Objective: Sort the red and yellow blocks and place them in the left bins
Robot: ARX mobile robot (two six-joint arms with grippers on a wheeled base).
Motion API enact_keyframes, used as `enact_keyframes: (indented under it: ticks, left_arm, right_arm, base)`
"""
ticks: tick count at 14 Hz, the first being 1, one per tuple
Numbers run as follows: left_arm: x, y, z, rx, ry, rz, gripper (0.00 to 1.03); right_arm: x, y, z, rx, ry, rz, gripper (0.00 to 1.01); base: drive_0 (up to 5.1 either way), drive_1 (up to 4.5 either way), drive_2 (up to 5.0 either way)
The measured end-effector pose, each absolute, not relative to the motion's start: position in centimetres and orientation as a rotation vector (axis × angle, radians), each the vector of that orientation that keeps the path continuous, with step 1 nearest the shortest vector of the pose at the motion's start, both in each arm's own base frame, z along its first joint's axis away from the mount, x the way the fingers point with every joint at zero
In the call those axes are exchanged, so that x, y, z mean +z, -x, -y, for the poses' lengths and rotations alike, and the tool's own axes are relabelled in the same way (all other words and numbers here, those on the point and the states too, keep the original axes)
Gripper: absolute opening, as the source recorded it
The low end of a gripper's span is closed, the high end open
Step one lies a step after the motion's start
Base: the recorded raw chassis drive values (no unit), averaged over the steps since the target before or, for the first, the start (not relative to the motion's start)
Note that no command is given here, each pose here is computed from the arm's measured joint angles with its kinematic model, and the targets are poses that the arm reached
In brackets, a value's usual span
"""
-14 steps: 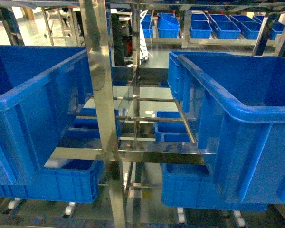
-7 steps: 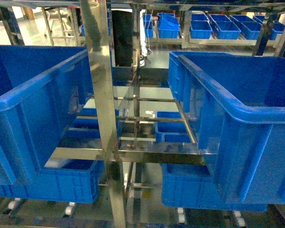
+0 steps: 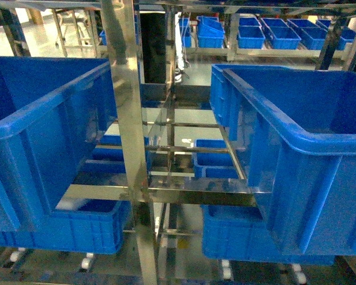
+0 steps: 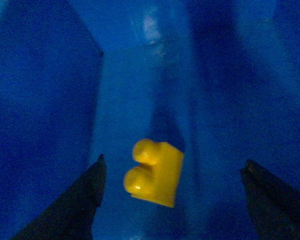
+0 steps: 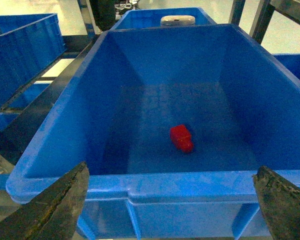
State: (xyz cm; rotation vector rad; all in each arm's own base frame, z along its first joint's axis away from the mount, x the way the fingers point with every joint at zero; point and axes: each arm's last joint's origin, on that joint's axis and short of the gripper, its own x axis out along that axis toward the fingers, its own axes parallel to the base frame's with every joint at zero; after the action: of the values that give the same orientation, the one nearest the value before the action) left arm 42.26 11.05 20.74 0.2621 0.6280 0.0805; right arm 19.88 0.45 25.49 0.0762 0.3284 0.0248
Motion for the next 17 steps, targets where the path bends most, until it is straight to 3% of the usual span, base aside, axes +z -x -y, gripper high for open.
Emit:
enact_keyframes:
  ticks: [2, 5, 6, 7, 10, 12, 13, 14, 15, 17]
  left_arm:
    - [23.6, -39.4, -8.6, 0.031, -0.248, -0.559, 1.00]
    - [24.1, -32.9, -7.4, -0.014, -0.201, -0.543, 0.98]
    - [25.0, -23.4, -6.8, -0.002, -0.106, -0.531, 0.98]
    - [27.2, -20.2, -5.2, -0.034, -0.129, -0.438, 0.98]
    - [29.4, -19.2, -3.5, -0.037, -0.145, -0.296, 0.98]
    - [29.1, -20.0, -3.1, -0.038, -0.151, -0.319, 0.98]
    - [29.3, -20.0, -3.1, -0.031, -0.151, -0.277, 0.97]
    - [29.0, -19.4, -2.8, 0.001, -0.121, -0.090, 0.84]
    - [26.7, -17.9, -2.2, 0.003, -0.054, 0.002, 0.66]
    - [24.0, -16.9, -1.5, -0.006, -0.021, -0.010, 0.41]
  right_arm:
    - [25.5, -19.9, -0.4, 0.025, -0.076, -0.328, 0.98]
    - [25.5, -19.9, -0.4, 0.024, -0.076, -0.328, 0.98]
    - [25.5, -19.9, -0.5, 0.026, -0.076, -0.327, 0.98]
    - [25.5, -19.9, -0.5, 0.025, -0.076, -0.328, 0.98]
    - [25.5, -19.9, -0.4, 0.021, -0.076, -0.328, 0.98]
    - [25.5, -19.9, -0.4, 0.022, -0.076, -0.328, 0.98]
    - [25.5, -20.0, -0.2, 0.011, -0.059, -0.209, 0.93]
    - [24.9, -19.4, -0.1, 0.007, -0.038, -0.090, 0.82]
    - [22.9, -17.9, -0.1, 0.008, -0.021, -0.011, 0.62]
    - [21.6, -16.7, -0.1, 0.008, -0.009, -0.003, 0.36]
  base:
    - [0.0, 0.00, 0.0]
    - [0.0, 0.00, 0.0]
    - [0.0, 0.00, 0.0]
    - [0.0, 0.00, 0.0]
    - [0.0, 0.00, 0.0]
    - [0.0, 0.00, 0.0]
    - [0.0, 0.00, 0.0]
    - [0.0, 0.00, 0.0]
    - [0.0, 0.00, 0.0]
    - [0.0, 0.00, 0.0]
